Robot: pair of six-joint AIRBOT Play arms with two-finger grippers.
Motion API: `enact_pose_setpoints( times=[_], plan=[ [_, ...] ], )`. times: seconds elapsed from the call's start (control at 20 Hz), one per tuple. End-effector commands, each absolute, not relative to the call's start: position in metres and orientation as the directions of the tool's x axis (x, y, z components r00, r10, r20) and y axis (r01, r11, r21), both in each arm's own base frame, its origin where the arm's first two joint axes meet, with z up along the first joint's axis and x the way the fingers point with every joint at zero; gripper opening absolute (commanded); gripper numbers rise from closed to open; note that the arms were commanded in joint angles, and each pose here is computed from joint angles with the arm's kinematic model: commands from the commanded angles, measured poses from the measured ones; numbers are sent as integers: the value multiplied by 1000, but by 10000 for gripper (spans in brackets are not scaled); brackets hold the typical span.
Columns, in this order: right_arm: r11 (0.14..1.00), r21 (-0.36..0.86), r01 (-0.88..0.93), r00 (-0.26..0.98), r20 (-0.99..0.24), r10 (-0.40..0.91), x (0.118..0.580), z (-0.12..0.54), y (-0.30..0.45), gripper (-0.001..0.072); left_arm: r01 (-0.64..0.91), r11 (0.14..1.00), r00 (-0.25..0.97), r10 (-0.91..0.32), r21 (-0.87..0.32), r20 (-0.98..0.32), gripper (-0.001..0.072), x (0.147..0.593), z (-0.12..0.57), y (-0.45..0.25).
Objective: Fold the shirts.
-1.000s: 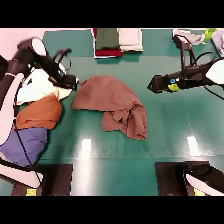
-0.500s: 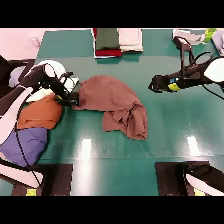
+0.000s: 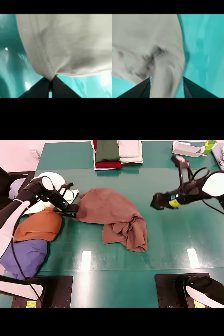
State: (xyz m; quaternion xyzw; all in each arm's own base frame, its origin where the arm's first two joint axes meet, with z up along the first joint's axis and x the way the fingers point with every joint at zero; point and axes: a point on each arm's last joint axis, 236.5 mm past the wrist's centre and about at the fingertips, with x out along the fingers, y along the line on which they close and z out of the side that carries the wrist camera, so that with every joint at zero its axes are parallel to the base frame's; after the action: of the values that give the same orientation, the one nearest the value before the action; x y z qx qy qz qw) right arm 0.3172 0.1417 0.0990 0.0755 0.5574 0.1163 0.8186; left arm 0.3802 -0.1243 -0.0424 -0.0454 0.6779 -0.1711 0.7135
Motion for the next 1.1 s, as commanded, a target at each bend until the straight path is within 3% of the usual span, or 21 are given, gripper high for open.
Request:
enact_pose_setpoints(
  times=[0.0, 0.05, 0.1, 0.15, 0.3, 0.5, 0.55, 0.65, 0.75, 0.9, 1.05],
  plan=[
    [981, 176, -78, 157, -970, 186, 263, 41, 118, 452, 243, 932, 187, -318, -270, -930, 25, 397, 6, -124],
    [984, 167, -66, 87, -981, 173, 243, 19, 114, 459, 260, 929, 213, -322, -264, -923, 25, 397, 16, -124],
    [982, 180, -49, 14, -983, 181, 223, -3, 115, 535, 264, 928, 227, -324, -262, -918, 25, 397, 23, -124],
    [976, 215, -23, -37, -976, 214, 208, -23, 122, 538, 267, 928, 236, -326, -261, -915, 25, 396, 28, -124],
    [944, 327, 49, -18, -944, 329, 200, -58, 148, 518, 268, 927, 228, -327, -264, -917, 25, 393, 28, -124],
    [929, 355, 108, -4, -934, 357, 206, -80, 162, 499, 267, 926, 226, -329, -266, -917, 25, 393, 28, -125],
    [930, 352, 104, -21, -934, 356, 207, -84, 166, 463, 267, 926, 225, -329, -266, -917, 25, 392, 28, -125],
    [946, 318, 59, -22, -947, 320, 217, -91, 169, 305, 268, 926, 223, -329, -266, -918, 25, 392, 28, -125],
    [964, 267, -11, -2, -964, 267, 231, -89, 168, 41, 269, 927, 219, -325, -263, -920, 25, 391, 27, -124],
    [980, 180, -84, 96, -978, 187, 262, -56, 151, 16, 280, 929, 283, -321, -243, -904, 25, 397, 47, -122],
    [991, 111, -76, 312, -941, 130, 304, 32, 113, 15, 322, 926, 452, -334, -198, -827, 25, 409, 124, -121]
  ],
)
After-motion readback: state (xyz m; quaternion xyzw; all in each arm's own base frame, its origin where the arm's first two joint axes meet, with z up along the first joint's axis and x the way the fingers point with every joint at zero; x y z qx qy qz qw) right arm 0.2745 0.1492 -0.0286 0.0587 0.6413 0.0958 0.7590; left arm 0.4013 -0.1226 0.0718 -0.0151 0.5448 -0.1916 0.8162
